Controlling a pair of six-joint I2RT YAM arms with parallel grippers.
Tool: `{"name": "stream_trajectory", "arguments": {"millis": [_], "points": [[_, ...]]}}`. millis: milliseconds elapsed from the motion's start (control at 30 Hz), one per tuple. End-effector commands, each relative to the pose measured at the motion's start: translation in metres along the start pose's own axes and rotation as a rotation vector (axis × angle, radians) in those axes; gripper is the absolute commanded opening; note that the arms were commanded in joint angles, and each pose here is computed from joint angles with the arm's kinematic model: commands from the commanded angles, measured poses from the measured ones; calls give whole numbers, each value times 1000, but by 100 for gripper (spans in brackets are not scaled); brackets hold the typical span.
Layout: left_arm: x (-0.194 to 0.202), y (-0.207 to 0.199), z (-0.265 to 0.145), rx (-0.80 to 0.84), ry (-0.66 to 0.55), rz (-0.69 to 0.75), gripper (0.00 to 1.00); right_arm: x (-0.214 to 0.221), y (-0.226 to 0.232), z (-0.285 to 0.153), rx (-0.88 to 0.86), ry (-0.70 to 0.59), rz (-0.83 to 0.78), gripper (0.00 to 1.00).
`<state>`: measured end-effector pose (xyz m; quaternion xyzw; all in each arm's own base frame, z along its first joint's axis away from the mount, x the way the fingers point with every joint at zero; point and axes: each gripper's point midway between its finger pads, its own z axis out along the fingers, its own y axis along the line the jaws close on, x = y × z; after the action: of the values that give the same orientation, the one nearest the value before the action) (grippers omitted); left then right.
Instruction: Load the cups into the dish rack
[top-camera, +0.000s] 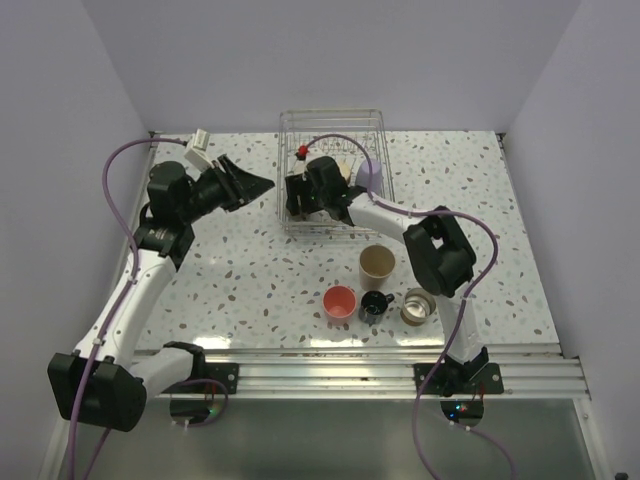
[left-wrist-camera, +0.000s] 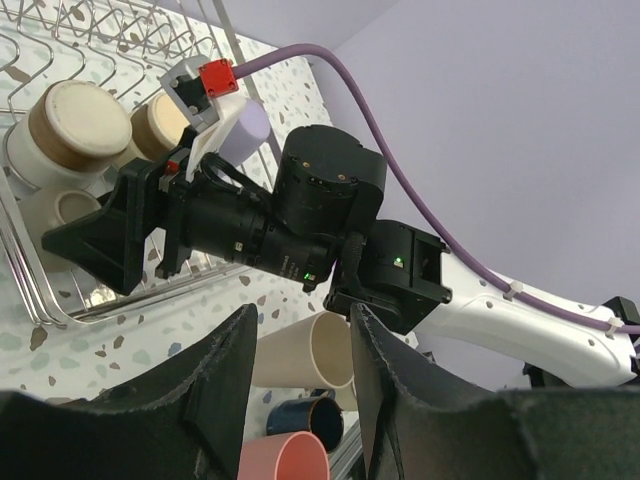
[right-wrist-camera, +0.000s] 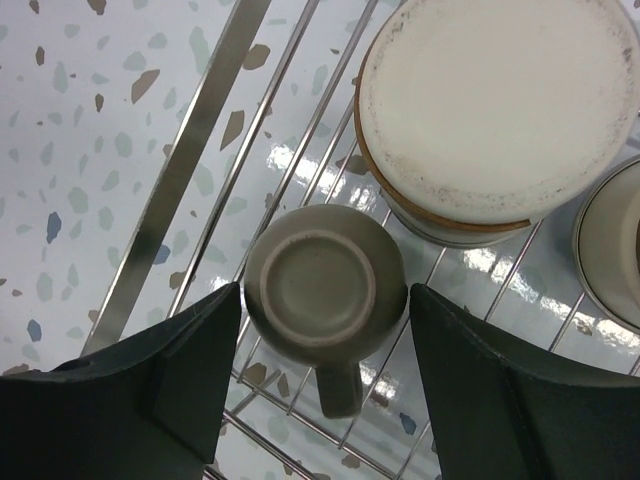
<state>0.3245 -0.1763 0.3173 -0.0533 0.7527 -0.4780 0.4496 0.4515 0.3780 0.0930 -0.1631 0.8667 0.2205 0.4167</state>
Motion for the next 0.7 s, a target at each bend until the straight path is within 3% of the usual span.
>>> {"name": "stream_trajectory", "arguments": {"millis": [0,333,400,667], "points": [[-10,-17,-11,39,-30,63,46,-6,7,-12,-5,-10,-16,72],[-15,-27,-22,31,-51,87,46,-42,19,-45,-15,-85,-31,83],[-17,-25,-24,-5,-45,112,46,-48,20,-55,-19,-101,-35,90],[-4,6,-50,-221,68,288,47,-104,10,-147,82,-235,-66,99]]}}
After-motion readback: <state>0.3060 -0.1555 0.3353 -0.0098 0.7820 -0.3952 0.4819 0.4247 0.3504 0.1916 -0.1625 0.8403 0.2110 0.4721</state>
